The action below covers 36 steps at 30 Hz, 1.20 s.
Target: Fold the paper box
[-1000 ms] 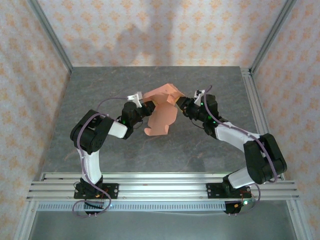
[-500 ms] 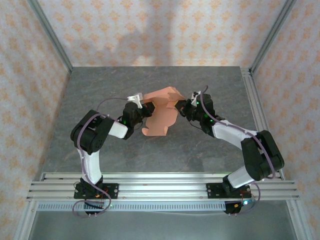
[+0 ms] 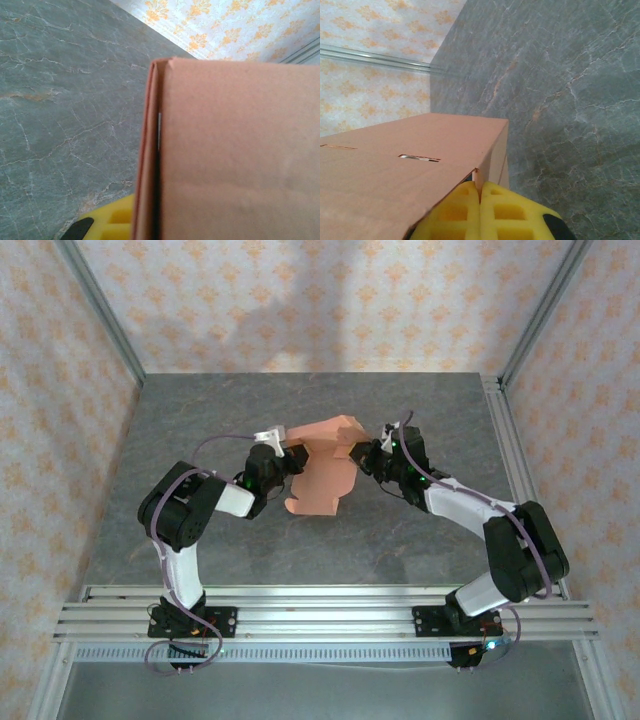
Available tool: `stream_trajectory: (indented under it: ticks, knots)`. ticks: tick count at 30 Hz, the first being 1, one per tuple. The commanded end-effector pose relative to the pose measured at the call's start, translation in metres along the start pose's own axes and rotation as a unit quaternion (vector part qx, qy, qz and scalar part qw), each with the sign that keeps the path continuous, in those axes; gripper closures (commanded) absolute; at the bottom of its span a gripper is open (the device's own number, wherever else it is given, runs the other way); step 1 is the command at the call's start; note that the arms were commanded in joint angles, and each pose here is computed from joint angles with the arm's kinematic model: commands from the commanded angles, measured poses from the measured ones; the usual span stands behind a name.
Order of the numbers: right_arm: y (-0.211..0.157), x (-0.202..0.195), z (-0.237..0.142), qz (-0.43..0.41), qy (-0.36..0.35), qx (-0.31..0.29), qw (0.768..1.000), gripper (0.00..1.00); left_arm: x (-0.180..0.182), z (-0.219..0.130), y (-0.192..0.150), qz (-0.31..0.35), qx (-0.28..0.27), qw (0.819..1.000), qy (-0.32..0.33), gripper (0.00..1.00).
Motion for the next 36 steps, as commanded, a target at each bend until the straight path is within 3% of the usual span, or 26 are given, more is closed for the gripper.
stream_trajectory:
  ticks: [1, 3, 8, 15, 21, 26, 28, 30, 36]
  knots:
    - [0.004, 0.016, -0.015, -0.03, -0.008, -0.029, 0.999, 0.58, -0.008, -0.008, 0.015, 0.007, -0.031, 0.999, 0.006, 1.0]
    - [0.008, 0.015, -0.026, -0.049, -0.031, -0.056, 0.997, 0.37, -0.004, -0.01, 0.017, -0.001, -0.039, 0.999, 0.018, 1.0]
    - [0.012, 0.028, -0.052, -0.101, -0.064, -0.108, 0.987, 0.32, 0.007, -0.014, 0.019, -0.005, -0.051, 0.997, 0.061, 1.0]
    - [0.001, 0.089, -0.068, -0.235, -0.13, -0.16, 0.95, 0.35, 0.025, -0.022, 0.018, 0.025, -0.061, 0.988, 0.138, 1.0]
    - [-0.019, 0.148, -0.029, -0.319, -0.134, -0.124, 0.93, 0.36, 0.034, -0.029, 0.019, 0.034, -0.069, 0.982, 0.175, 1.0]
    - [-0.021, 0.156, 0.022, -0.32, -0.198, -0.075, 0.923, 0.39, 0.031, -0.029, 0.019, 0.032, -0.066, 0.983, 0.166, 1.0]
    - [-0.022, 0.154, 0.038, -0.316, -0.22, -0.062, 0.921, 0.47, 0.031, -0.029, 0.018, 0.03, -0.066, 0.984, 0.165, 1.0]
    - [-0.022, 0.15, 0.048, -0.307, -0.232, -0.056, 0.921, 0.55, 0.032, -0.031, 0.018, 0.03, -0.067, 0.983, 0.168, 1.0]
    - [-0.02, 0.141, 0.056, -0.291, -0.251, -0.055, 0.921, 0.58, 0.03, -0.033, 0.022, 0.037, -0.07, 0.982, 0.17, 1.0]
Point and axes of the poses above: each hand's point on the last joint's axis, 136 mm out from that joint toward the fingers, its own z axis out along the fingers, its own x axis along the line the jaws close on, y = z × x, the point moved 6 cm from there along -z, back along the fingers, and after that the axes turned 7 degrees about z, right-handed, at the moved point
